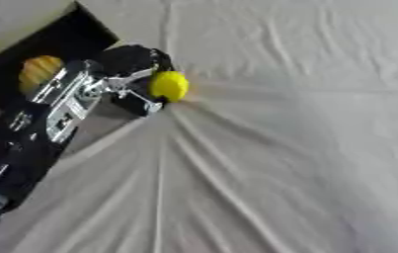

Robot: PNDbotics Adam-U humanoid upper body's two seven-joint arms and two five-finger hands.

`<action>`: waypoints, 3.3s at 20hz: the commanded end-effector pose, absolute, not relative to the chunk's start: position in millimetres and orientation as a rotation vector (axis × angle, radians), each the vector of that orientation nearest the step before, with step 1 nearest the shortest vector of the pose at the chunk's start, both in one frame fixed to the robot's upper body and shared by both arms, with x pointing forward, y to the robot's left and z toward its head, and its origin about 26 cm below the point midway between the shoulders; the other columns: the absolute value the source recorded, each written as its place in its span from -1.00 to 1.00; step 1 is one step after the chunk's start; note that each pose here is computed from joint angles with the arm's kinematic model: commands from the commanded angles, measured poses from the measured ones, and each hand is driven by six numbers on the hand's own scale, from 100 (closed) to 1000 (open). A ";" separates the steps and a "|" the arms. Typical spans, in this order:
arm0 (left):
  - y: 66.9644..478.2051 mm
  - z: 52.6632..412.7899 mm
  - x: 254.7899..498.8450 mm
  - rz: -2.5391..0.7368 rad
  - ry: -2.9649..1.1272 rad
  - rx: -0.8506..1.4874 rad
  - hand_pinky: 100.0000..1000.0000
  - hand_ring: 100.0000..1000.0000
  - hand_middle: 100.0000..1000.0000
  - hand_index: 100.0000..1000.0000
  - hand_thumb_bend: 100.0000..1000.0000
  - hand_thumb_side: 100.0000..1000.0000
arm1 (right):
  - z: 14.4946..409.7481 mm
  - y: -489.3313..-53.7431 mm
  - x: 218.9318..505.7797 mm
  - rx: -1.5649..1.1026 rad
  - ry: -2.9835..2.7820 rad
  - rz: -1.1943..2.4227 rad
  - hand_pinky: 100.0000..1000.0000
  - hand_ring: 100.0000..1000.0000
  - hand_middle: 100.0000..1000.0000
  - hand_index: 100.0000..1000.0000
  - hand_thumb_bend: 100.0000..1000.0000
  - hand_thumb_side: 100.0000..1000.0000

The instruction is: Pick up objects on the table and place them in the box.

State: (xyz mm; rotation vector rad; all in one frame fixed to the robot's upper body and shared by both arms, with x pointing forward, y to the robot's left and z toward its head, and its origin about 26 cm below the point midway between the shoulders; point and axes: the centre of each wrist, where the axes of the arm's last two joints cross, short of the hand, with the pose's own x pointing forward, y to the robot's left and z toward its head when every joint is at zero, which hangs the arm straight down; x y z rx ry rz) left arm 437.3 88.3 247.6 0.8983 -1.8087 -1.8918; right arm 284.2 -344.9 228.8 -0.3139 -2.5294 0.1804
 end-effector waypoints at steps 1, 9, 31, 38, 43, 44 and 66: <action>93.8 281.9 419.1 -1.851 -1.935 0.946 0.49 0.49 0.32 0.46 -1.00 -0.87 | 236.5 -347.2 280.5 -0.339 -2.549 0.201 0.88 0.62 0.19 0.55 -1.00 0.20; 131.4 346.0 379.3 -1.661 -2.108 0.929 0.48 0.45 0.28 0.43 -1.00 -0.75 | 236.4 -349.9 279.2 -0.358 -2.549 0.203 0.88 0.62 0.19 0.55 -1.00 0.20; 270.3 335.1 399.4 -1.274 -1.892 1.056 0.45 0.42 0.24 0.40 -1.00 -0.77 | 236.7 -353.8 277.4 -0.388 -2.567 0.196 0.88 0.62 0.20 0.55 -1.00 0.19; 278.3 307.0 425.9 -1.325 -1.813 1.013 0.45 0.43 0.26 0.40 -1.00 -0.79 | 234.0 -352.8 277.5 -0.380 -2.558 0.187 0.89 0.62 0.19 0.55 -1.00 0.20; 286.3 294.7 436.5 -1.323 -1.752 1.048 0.47 0.47 0.32 0.55 -1.00 -0.89 | 232.5 -352.3 277.6 -0.376 -2.549 0.183 0.89 0.62 0.19 0.55 -1.00 0.20; 287.7 292.4 438.0 -1.331 -1.732 1.060 0.49 0.49 0.35 0.59 -1.00 -0.90 | 232.4 -352.2 277.6 -0.375 -2.549 0.183 0.89 0.62 0.18 0.55 -1.00 0.20; 284.1 324.5 420.4 -1.322 -1.823 1.216 0.70 0.84 0.68 0.91 -0.37 0.47 | 229.5 -352.6 277.0 -0.368 -2.533 0.181 0.89 0.62 0.18 0.55 -1.00 0.20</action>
